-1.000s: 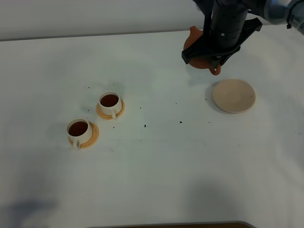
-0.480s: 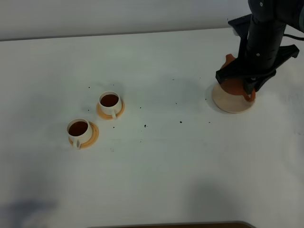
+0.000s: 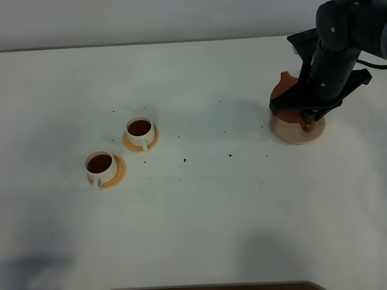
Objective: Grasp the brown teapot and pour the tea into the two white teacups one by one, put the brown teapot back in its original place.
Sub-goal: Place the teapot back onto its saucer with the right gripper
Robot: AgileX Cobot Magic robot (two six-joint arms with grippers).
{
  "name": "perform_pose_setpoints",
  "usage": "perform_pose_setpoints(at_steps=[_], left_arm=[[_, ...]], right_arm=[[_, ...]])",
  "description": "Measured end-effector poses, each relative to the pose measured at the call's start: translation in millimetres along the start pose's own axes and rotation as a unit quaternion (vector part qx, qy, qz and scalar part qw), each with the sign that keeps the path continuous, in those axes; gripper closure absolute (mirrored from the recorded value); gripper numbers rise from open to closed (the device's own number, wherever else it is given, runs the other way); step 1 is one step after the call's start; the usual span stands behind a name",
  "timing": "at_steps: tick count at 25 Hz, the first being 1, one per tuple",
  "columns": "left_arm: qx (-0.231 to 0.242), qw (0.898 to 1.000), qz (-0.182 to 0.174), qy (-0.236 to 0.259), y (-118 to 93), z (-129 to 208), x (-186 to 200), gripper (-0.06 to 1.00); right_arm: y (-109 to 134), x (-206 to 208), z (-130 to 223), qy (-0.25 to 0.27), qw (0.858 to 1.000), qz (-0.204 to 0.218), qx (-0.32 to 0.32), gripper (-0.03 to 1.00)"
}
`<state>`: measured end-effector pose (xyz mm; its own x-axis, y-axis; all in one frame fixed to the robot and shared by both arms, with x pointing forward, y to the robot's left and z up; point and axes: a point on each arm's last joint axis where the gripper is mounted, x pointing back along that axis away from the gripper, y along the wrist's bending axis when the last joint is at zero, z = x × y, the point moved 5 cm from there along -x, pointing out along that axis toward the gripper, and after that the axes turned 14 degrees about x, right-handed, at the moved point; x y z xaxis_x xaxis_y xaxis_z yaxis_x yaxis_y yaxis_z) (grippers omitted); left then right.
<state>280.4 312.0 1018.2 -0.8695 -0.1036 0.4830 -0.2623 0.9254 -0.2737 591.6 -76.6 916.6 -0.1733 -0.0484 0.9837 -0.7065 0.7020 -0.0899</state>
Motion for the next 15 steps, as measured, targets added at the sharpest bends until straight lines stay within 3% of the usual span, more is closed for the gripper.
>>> perform_pose_setpoints(at_steps=[15], left_arm=[[0.000, 1.000, 0.000, 0.000, 0, 0, 0, 0.66]], right_arm=[[3, -16, 7, -0.007, 1.000, 0.000, -0.008, 0.84]])
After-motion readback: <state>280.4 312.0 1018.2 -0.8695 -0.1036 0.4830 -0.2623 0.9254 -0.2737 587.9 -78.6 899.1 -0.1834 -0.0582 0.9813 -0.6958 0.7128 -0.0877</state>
